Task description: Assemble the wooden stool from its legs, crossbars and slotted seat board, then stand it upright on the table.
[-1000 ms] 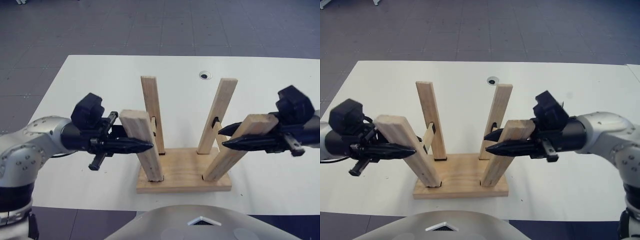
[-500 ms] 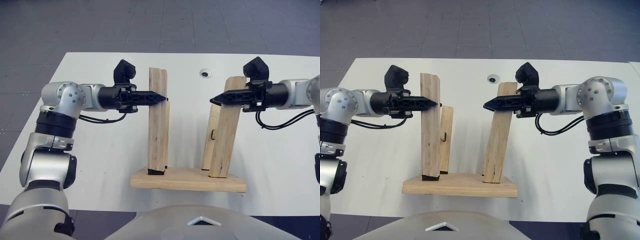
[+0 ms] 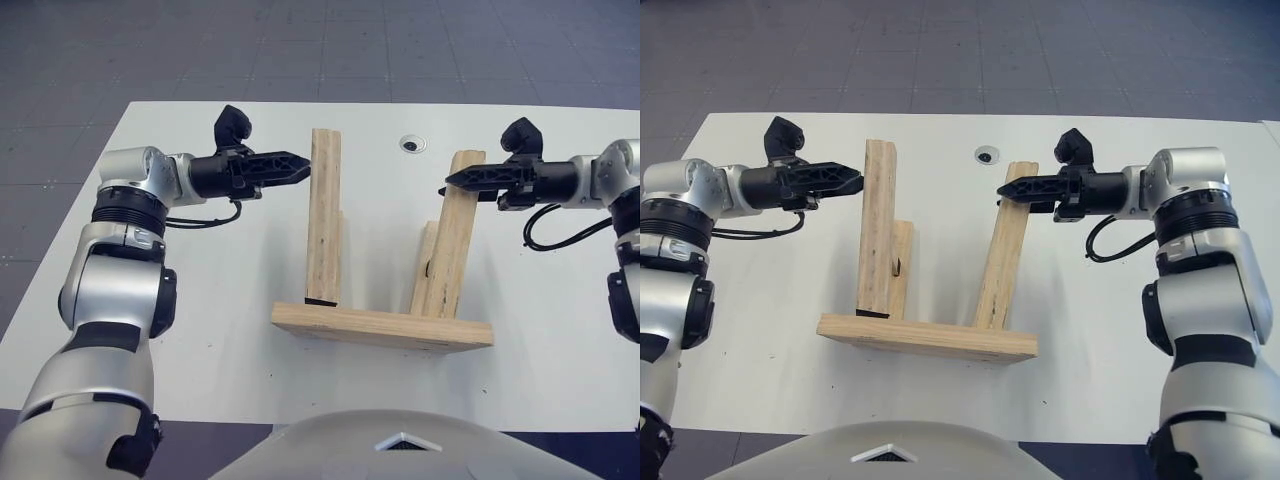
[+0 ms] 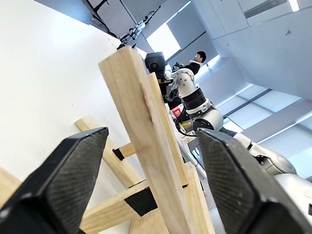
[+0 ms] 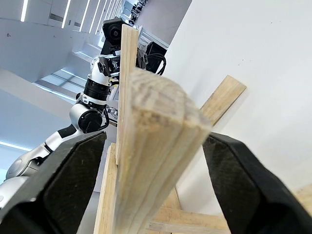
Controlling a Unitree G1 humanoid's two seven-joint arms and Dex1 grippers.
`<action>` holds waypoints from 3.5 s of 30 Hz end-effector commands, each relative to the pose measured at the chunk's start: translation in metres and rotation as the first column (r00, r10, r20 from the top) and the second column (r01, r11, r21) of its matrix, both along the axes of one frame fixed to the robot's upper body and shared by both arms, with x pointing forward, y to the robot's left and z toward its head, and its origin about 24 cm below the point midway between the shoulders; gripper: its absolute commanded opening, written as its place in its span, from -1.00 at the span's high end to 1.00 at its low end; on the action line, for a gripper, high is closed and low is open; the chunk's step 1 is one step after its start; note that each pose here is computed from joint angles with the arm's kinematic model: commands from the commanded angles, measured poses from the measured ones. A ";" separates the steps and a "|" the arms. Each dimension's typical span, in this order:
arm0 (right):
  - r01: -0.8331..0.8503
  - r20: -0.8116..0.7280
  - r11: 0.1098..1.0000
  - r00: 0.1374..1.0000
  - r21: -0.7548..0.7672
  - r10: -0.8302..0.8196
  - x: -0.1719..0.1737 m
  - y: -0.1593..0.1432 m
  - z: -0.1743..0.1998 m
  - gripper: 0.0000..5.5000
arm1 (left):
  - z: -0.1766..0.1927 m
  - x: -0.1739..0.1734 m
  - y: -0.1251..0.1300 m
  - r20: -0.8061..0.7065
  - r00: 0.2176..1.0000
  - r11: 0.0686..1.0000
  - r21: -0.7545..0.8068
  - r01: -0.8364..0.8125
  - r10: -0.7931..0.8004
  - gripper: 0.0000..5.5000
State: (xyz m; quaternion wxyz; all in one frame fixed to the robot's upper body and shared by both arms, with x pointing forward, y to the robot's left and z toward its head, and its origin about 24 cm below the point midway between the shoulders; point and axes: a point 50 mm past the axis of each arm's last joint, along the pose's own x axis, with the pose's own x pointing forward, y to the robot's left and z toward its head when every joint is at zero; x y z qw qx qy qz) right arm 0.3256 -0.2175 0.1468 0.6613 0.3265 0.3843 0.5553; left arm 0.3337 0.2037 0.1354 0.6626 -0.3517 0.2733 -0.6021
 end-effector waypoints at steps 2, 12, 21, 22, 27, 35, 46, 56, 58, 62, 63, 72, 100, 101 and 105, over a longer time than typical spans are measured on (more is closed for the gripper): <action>0.046 0.082 0.999 0.996 -0.022 -0.044 -0.003 -0.021 0.020 -0.61 | 0.010 -0.003 0.019 0.052 0.998 0.998 0.044 -0.034 0.031 -0.51; 0.189 0.297 0.968 0.945 -0.163 -0.135 -0.033 -0.090 0.009 -0.99 | -0.006 -0.031 0.095 0.255 0.946 0.937 0.229 -0.263 0.203 -0.83; 0.190 0.834 0.941 0.534 -0.281 0.141 -0.144 -0.072 -0.011 -0.99 | -0.028 -0.152 0.097 0.815 0.555 0.892 0.363 -0.269 -0.164 -0.83; 0.182 0.834 0.941 0.532 -0.284 0.149 -0.155 -0.072 -0.011 -0.99 | -0.030 -0.166 0.094 0.819 0.538 0.891 0.380 -0.250 -0.198 -0.83; 0.084 0.772 0.908 0.561 -0.411 0.298 -0.202 -0.079 -0.022 -0.99 | -0.038 -0.209 0.076 0.821 0.450 0.881 0.452 -0.137 -0.352 -0.83; -0.066 0.751 0.883 0.499 -0.464 0.432 -0.205 -0.047 -0.029 -0.99 | -0.042 -0.205 0.043 0.879 0.373 0.920 0.369 -0.135 -0.298 -0.83; -0.146 0.798 0.895 0.409 -0.421 0.443 -0.192 0.001 -0.042 -0.99 | -0.053 -0.181 0.017 0.906 0.330 0.920 0.341 -0.196 -0.265 -0.83; -0.089 0.807 0.916 0.444 -0.392 0.389 -0.174 0.011 -0.047 -0.57 | -0.059 -0.171 -0.003 0.792 0.530 0.917 0.393 -0.064 -0.302 -0.58; -0.075 0.810 0.915 0.440 -0.398 0.388 -0.172 0.011 -0.047 -0.43 | -0.058 -0.168 -0.006 0.785 0.553 0.922 0.379 -0.076 -0.278 -0.46; -0.046 0.815 0.918 0.443 -0.395 0.373 -0.169 0.011 -0.048 -0.15 | -0.055 -0.164 -0.007 0.773 0.585 0.928 0.362 -0.091 -0.244 -0.22; -0.045 0.813 0.919 0.451 -0.391 0.368 -0.169 0.011 -0.048 -0.08 | -0.055 -0.164 -0.008 0.769 0.593 0.929 0.358 -0.090 -0.239 -0.15; -0.008 0.833 0.928 0.439 -0.373 0.338 -0.160 0.013 -0.045 0.46 | -0.051 -0.162 -0.009 0.743 0.632 0.932 0.352 -0.085 -0.222 0.34; -0.249 0.563 0.954 0.771 -0.165 0.298 -0.161 0.031 0.063 0.47 | 0.071 -0.158 -0.018 0.472 0.844 0.962 0.214 0.170 -0.254 0.40; -0.271 0.491 0.954 0.818 -0.128 0.299 -0.156 0.030 0.064 0.47 | 0.069 -0.153 -0.018 0.435 0.859 0.957 0.222 0.188 -0.270 0.40; -0.243 0.286 0.970 0.929 -0.004 0.234 -0.119 0.026 0.071 0.47 | 0.071 -0.129 -0.020 0.227 0.928 0.954 0.119 0.276 -0.297 0.22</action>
